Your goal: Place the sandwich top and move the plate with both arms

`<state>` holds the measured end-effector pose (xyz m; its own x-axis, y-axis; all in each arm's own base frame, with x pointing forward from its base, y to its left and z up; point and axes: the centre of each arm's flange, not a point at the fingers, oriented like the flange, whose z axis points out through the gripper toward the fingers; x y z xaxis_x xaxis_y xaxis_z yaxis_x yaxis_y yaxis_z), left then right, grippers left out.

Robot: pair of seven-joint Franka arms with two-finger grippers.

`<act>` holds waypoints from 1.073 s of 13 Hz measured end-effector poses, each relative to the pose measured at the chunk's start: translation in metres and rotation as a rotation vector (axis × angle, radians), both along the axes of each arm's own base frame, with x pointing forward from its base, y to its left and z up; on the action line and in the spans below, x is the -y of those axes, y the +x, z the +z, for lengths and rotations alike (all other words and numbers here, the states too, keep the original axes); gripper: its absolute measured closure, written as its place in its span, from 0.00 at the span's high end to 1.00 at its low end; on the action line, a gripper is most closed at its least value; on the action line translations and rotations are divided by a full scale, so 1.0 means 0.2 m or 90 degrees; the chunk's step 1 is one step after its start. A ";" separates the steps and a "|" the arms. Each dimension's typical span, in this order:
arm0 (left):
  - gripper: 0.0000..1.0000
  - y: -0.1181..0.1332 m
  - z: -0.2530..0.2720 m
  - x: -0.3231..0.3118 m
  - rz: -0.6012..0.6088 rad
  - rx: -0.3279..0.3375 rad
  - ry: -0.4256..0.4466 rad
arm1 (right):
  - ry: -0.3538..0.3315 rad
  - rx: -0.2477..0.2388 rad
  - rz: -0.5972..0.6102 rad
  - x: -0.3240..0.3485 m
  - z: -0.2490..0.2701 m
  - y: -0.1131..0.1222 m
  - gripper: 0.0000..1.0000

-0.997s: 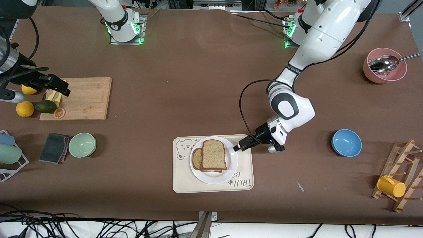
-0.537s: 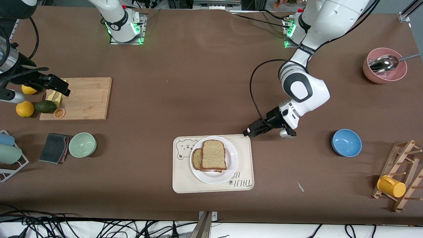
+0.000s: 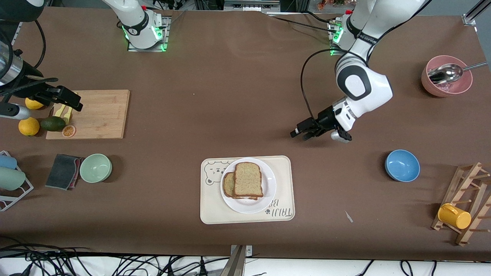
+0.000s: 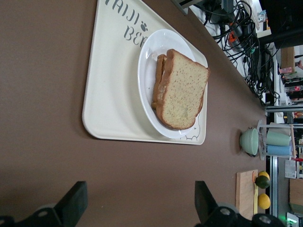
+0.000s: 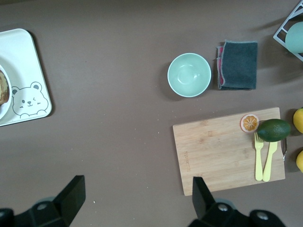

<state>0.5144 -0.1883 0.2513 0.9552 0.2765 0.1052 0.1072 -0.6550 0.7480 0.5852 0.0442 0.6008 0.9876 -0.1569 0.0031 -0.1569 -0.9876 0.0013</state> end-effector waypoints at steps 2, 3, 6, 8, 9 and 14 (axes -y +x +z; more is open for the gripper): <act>1.00 -0.04 0.00 -0.11 -0.031 0.007 0.042 | 0.000 -0.007 0.013 -0.01 0.00 -0.01 1.00; 1.00 -0.05 -0.01 -0.15 -0.063 0.012 0.065 | 0.000 -0.008 0.023 -0.01 0.00 -0.01 1.00; 1.00 -0.02 -0.02 -0.28 -0.161 -0.013 0.074 | -0.001 -0.024 0.030 -0.01 -0.02 -0.02 1.00; 1.00 -0.01 -0.01 -0.34 -0.184 -0.042 0.083 | -0.001 -0.031 0.029 0.00 -0.02 -0.03 1.00; 1.00 0.00 0.02 -0.37 -0.196 -0.057 0.089 | -0.002 -0.032 0.028 0.00 -0.02 -0.03 1.00; 1.00 0.10 0.21 -0.54 -0.222 -0.117 0.184 | -0.002 -0.032 0.027 0.01 -0.02 -0.03 1.00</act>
<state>0.5353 -0.0811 0.2925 0.9957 -0.0790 -0.0483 -0.0424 -0.8532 0.5199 0.5799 0.0427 0.5966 0.9922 -0.1157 -0.0466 -0.1153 -0.9933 0.0107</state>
